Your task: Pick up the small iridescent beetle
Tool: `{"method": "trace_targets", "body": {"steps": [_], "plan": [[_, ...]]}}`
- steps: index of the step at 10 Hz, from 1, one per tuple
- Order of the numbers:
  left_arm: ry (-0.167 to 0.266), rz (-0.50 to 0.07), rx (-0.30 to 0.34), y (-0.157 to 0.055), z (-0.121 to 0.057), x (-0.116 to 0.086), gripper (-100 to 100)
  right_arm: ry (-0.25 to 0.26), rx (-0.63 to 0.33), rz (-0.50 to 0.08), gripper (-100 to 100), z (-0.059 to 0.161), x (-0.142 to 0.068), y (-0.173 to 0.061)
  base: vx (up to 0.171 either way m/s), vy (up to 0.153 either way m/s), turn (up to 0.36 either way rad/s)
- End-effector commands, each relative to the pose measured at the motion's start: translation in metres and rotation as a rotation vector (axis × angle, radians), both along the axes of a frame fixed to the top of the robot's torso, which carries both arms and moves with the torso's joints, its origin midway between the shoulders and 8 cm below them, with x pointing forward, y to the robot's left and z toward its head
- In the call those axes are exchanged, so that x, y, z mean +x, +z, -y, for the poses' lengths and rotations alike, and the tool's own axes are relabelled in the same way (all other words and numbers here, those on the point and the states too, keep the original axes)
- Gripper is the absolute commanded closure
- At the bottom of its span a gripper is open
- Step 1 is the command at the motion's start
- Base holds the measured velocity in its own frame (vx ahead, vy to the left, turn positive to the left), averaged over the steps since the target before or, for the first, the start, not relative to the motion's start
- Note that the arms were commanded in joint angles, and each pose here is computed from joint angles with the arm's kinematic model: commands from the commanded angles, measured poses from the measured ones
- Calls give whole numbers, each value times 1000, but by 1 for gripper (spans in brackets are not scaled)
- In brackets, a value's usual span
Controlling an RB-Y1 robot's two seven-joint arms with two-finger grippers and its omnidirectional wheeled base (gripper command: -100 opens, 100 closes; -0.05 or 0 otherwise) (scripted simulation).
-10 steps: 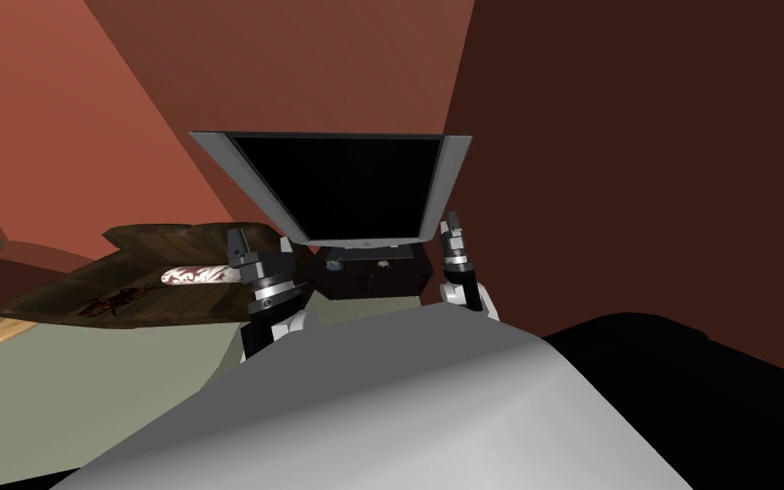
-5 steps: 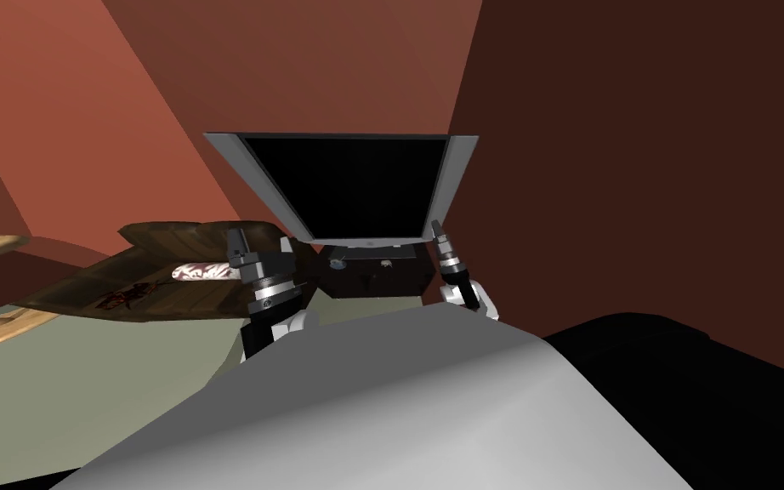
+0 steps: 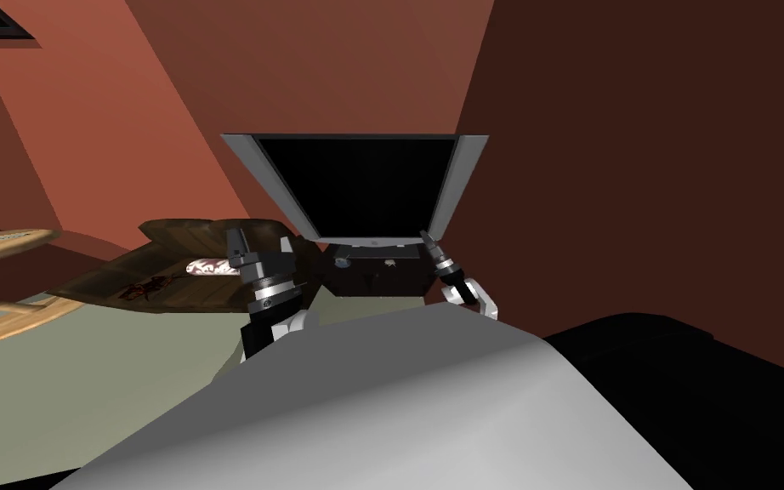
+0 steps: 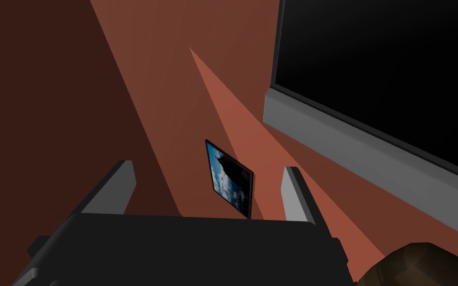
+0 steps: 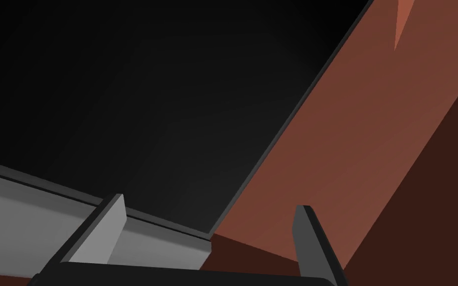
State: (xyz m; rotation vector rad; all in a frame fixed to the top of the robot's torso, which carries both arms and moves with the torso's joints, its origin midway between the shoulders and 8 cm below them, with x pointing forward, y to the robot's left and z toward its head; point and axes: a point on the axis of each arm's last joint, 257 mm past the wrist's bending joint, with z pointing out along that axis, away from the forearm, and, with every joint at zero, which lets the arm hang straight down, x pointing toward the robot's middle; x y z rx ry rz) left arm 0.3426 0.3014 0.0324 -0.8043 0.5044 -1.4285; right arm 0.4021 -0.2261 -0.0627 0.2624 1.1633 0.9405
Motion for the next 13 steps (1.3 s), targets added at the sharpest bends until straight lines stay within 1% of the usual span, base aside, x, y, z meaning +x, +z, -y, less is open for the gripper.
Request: {"method": "trace_targets", "body": {"steps": [1, 2, 3, 4, 5, 6, 7, 8, 9, 10, 11, 12, 13], "plan": [[0, 0, 0, 0, 0, 0, 0, 3, -44, -25, -100, -2, 4, -16, -2, 36, 48], [0, 0, 0, 0, 0, 0, 0, 14, -119, -52, -100, -6, 7, -34, 2, 41, 86], [0, 0, 0, 0, 0, 0, 0, 11, -124, -64, -100, -3, 8, -40, 8, 37, 42], [0, 0, 0, 0, 0, 0, 0, 18, -200, -99, -100, -4, 11, -62, 4, 53, 94], [0, 0, 0, 0, 0, 0, 0, 18, -207, -104, -100, -3, 11, -65, 4, 44, 48], [0, 0, 0, 0, 0, 0, 0, 22, -283, -144, -100, -1, 14, -90, 7, 53, 98], [0, 0, 0, 0, 0, 0, 0, 25, -293, -144, -100, 0, 13, -91, 9, 42, 54], [0, 0, 0, 0, 0, 0, 0, 29, -374, -185, -100, 5, 14, -117, 19, 59, 96], [0, 0, 0, 0, 0, 0, 0, 31, -381, -185, -100, 6, 14, -118, 17, 51, 65], [0, 0, 0, 0, 0, 0, 0, 36, -465, -226, -100, 13, 13, -145, 15, 53, 146], [0, 0, 0, 0, 0, 0, 0, 37, -470, -226, -100, 14, 12, -145, 12, 44, 60], [0, 0, 0, 0, 0, 0, 0, 42, -552, -267, -100, 23, 10, -173, 7, 62, 127], [0, 0, 0, 0, 0, 0, 0, 44, -560, -268, -100, 25, 10, -173, 12, 58, 58]]}}
